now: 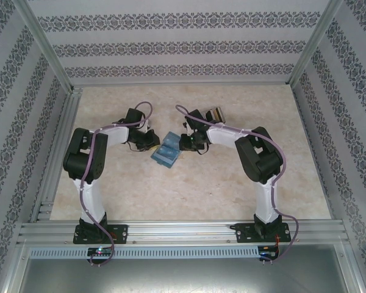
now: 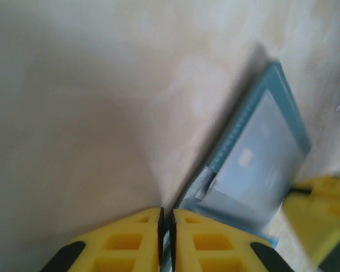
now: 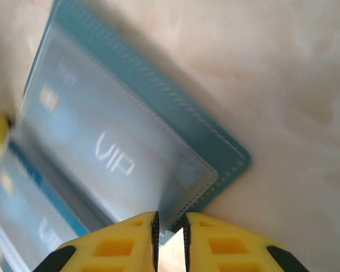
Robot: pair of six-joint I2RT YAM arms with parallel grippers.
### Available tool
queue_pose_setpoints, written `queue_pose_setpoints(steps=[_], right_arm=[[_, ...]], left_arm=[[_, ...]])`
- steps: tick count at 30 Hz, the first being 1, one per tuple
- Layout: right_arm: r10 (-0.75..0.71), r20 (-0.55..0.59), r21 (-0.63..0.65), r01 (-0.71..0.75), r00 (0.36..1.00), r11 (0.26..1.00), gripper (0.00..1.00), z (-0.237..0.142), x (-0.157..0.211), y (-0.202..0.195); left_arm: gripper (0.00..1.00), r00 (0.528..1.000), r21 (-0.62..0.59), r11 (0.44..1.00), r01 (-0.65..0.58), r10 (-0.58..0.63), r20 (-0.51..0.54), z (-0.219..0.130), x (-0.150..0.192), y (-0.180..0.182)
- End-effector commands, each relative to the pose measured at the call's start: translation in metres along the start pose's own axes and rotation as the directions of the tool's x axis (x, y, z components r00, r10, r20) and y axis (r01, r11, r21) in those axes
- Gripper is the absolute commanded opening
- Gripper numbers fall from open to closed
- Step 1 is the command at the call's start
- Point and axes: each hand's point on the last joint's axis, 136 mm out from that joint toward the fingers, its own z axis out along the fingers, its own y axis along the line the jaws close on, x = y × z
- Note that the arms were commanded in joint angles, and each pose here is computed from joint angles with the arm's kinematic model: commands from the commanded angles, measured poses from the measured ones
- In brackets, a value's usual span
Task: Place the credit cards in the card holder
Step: Rotate the card holder at the center of the table.
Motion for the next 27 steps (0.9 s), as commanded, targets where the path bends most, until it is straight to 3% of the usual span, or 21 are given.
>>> queue_pose_setpoints(steps=[1,8,13,21,25,27], right_arm=[[-0.034,-0.026,-0.015,0.034,0.999,0.999,0.22,0.017,-0.009,0.007],[-0.079,-0.071,-0.101,0.072,0.994,0.992,0.22,0.033,-0.025,0.041],[-0.103,-0.066,-0.140,0.093,0.992,0.986,0.23,0.024,-0.033,0.056],[-0.103,0.067,-0.106,0.110,0.992,0.988,0.27,-0.053,-0.059,0.040],[-0.110,0.167,-0.038,0.118,0.980,0.992,0.36,-0.104,-0.074,0.019],[-0.109,0.215,0.005,0.110,0.971,0.994,0.43,-0.128,-0.083,0.002]], left_arm=[[0.14,0.999,0.012,1.000,0.018,-0.017,-0.036,-0.006,0.029,0.003],[0.15,0.998,0.049,0.998,0.036,-0.033,-0.062,-0.002,0.073,-0.013],[0.16,0.996,0.086,0.996,0.013,-0.005,-0.092,0.017,0.088,-0.040],[0.16,0.996,0.051,0.997,-0.064,0.067,-0.056,0.009,0.082,-0.061],[0.20,0.992,0.029,0.992,-0.125,0.125,0.008,-0.014,0.070,-0.074],[0.28,0.987,0.007,0.988,-0.152,0.152,0.047,-0.025,0.060,-0.079]])
